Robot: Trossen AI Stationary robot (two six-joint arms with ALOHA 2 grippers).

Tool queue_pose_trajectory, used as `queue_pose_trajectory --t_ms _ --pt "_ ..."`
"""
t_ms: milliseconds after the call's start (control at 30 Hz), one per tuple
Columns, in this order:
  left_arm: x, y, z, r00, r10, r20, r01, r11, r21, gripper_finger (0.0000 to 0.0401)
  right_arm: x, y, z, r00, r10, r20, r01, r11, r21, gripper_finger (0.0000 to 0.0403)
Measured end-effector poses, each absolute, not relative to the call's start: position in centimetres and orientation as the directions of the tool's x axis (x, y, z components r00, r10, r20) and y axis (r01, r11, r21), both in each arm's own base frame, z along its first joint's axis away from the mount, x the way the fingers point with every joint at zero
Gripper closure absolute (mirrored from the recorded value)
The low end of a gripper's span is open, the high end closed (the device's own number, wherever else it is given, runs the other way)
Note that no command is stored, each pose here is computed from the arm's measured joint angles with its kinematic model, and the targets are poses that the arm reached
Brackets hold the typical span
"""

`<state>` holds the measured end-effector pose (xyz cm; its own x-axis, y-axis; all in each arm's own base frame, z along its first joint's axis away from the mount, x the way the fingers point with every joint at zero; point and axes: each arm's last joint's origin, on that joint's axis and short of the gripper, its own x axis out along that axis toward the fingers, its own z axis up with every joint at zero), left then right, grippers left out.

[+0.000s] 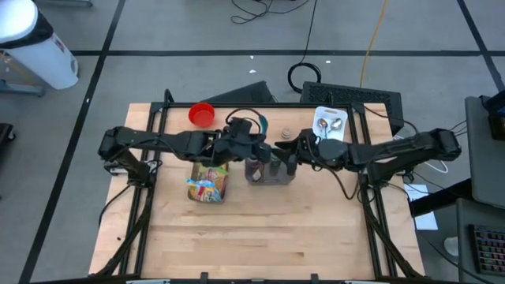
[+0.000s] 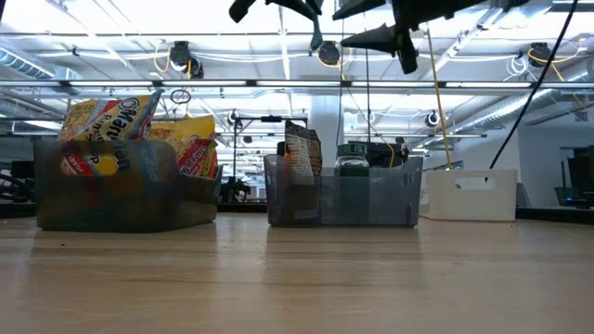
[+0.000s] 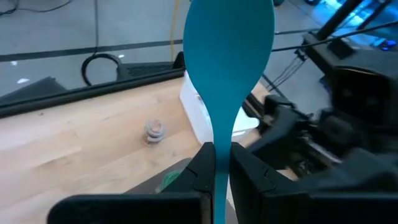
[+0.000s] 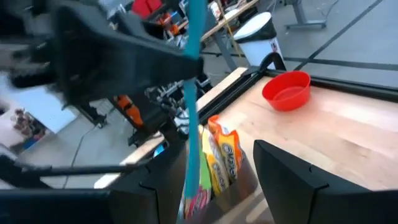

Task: Pick & Place Food Item
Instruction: Put the blue baby spoon into the white bin

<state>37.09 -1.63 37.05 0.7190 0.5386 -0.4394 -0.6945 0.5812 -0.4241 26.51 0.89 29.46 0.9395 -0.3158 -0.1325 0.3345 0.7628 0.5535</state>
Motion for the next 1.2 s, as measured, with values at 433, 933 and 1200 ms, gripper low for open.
queue_pose_trajectory --t_ms 433,933,1200 --pt "37.9 -0.7 37.6 0.795 0.451 -0.405 -0.599 0.691 -0.406 0.0377 27.5 0.6 29.7 0.953 -0.299 -0.047 0.269 0.766 0.583 0.0222" --pt "38.2 -0.8 38.1 0.843 0.390 -0.370 -0.528 0.733 -0.429 0.0377 27.5 0.8 30.0 0.969 -0.247 -0.016 0.207 0.772 0.601 0.0307" --pt "38.2 -1.0 38.1 0.847 0.380 -0.371 -0.521 0.731 -0.441 0.0368 27.5 0.8 30.0 0.970 -0.244 -0.016 0.205 0.776 0.597 0.0384"
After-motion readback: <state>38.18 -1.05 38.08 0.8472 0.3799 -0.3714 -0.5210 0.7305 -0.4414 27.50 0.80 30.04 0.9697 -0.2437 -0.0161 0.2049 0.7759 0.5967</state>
